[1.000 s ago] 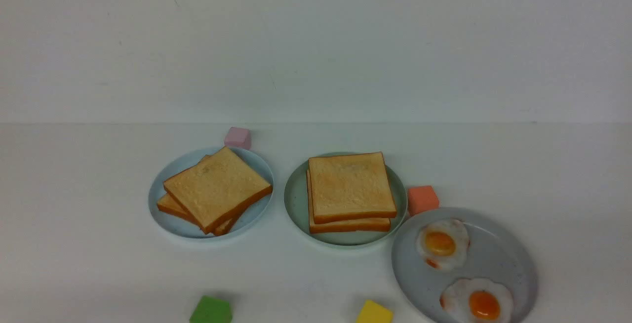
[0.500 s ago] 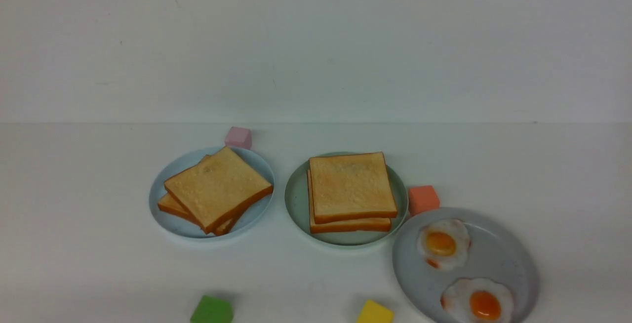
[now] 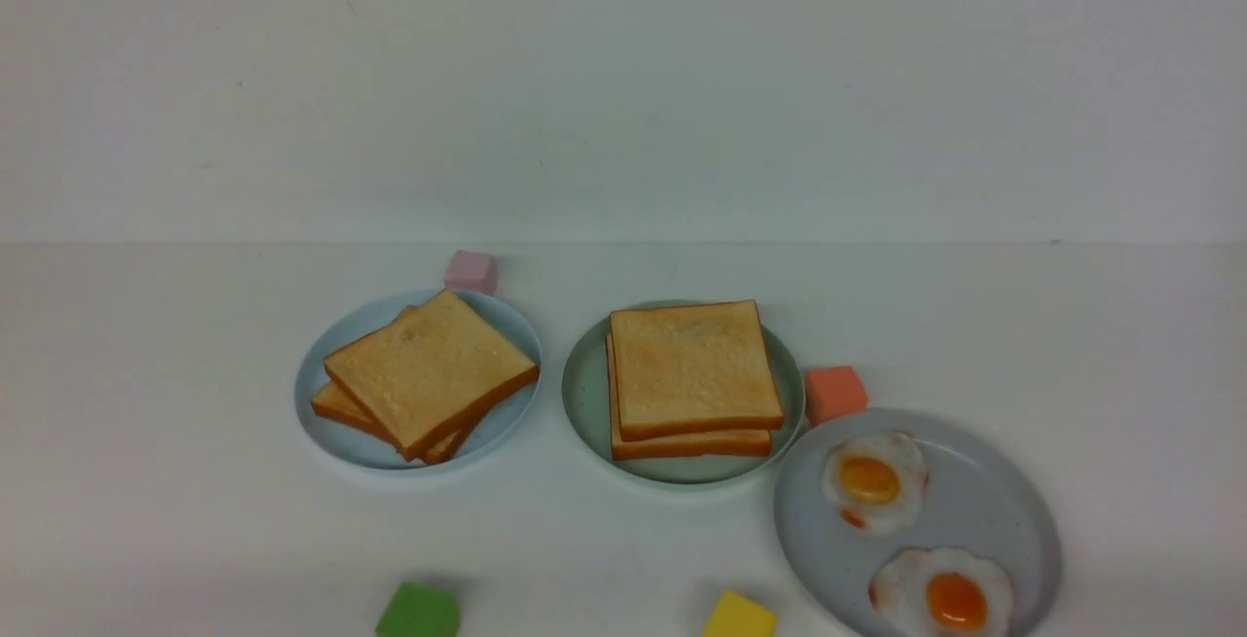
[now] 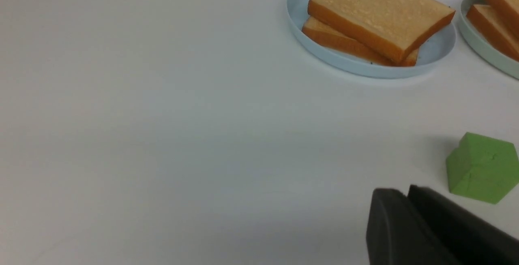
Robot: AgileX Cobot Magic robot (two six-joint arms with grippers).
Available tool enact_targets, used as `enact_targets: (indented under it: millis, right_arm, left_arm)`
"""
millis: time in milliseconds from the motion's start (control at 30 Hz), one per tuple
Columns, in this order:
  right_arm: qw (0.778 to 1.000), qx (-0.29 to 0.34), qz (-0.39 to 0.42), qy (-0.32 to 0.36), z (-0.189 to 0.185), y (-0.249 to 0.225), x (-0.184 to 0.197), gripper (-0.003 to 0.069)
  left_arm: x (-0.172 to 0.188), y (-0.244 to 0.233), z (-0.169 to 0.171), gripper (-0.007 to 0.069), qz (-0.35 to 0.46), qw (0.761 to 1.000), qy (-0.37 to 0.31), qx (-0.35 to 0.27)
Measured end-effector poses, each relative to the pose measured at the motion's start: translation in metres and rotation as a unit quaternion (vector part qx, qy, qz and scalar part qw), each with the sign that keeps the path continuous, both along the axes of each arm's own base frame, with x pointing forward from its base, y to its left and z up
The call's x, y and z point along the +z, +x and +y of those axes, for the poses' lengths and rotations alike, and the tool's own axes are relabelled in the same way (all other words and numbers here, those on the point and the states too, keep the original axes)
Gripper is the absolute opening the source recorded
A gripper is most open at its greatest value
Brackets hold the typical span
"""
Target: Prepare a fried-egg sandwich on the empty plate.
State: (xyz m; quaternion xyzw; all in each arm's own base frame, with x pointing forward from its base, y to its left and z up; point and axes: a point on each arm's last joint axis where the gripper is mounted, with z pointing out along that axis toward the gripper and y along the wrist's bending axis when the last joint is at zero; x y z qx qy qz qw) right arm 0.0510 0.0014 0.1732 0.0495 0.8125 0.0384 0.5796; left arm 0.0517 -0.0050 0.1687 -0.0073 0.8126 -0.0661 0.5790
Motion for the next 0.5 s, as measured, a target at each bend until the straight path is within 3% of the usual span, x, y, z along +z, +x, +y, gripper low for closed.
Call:
enact_targets:
  millis: [500]
  right_arm:
    - [1.000,0.007,-0.010,-0.017,0.0002,0.0008,0.0002,0.0107]
  left_arm:
    - [0.0000,0.0000,0.0000,0.0082,0.000,1.000,0.000,0.000]
